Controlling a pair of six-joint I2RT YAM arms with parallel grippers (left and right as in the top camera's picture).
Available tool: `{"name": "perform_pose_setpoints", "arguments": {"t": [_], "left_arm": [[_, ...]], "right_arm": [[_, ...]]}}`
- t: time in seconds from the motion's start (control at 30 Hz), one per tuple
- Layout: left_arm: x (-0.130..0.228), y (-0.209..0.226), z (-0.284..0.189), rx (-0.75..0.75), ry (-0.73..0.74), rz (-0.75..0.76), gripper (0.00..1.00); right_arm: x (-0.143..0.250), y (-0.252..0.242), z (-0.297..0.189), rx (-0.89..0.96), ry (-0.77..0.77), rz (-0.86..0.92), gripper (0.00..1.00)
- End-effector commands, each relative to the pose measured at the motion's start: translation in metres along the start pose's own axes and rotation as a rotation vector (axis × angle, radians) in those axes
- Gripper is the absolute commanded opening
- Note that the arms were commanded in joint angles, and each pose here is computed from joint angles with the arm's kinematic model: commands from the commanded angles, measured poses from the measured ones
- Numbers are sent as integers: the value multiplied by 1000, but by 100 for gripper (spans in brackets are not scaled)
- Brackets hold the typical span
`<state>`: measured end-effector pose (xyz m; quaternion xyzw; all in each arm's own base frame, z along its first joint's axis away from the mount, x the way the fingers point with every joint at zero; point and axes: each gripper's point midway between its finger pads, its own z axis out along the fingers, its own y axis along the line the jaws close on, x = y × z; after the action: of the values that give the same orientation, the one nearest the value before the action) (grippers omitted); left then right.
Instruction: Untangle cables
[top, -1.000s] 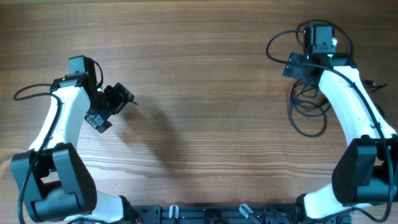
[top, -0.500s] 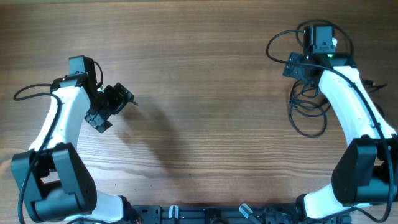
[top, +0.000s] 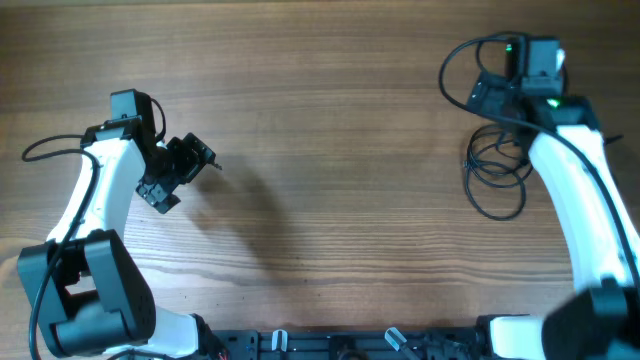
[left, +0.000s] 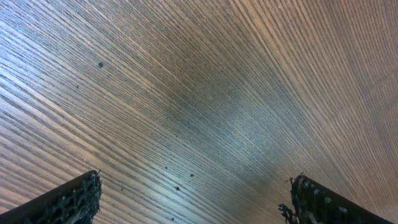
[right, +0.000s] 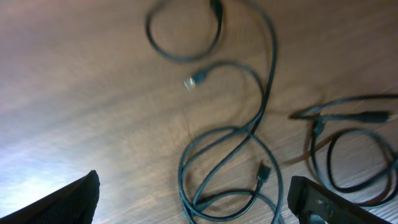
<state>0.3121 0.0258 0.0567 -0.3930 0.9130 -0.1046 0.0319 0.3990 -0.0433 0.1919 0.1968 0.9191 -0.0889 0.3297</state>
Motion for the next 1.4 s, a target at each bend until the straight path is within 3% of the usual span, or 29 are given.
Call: {"name": "perform_pose_setpoints", "arguments": {"t": [0.0,0.37,0.73,0.93,1.23,1.37], "left_arm": [[-3,1,-2,-4,-11,12,100],[-3,1,-2,-4,-11,12,100],[-3,1,-2,-4,-11,12,100],[-3,1,-2,-4,-11,12,100],[-3,1,-2,-4,-11,12,100],[-3,1,-2,-4,-11,12,100]], "right_arm": [[-22,-8,-44,-39,-117,39,100],[-52,-42,-175,-154,-441,150,100],[-36,-87,-289,-253,-718,246,100],[15,-106,-293,-222,-633,217,100],[140,-144,-271,-115,-342,116,100],[156,-147,-272,-140,-380,101,100]]}}
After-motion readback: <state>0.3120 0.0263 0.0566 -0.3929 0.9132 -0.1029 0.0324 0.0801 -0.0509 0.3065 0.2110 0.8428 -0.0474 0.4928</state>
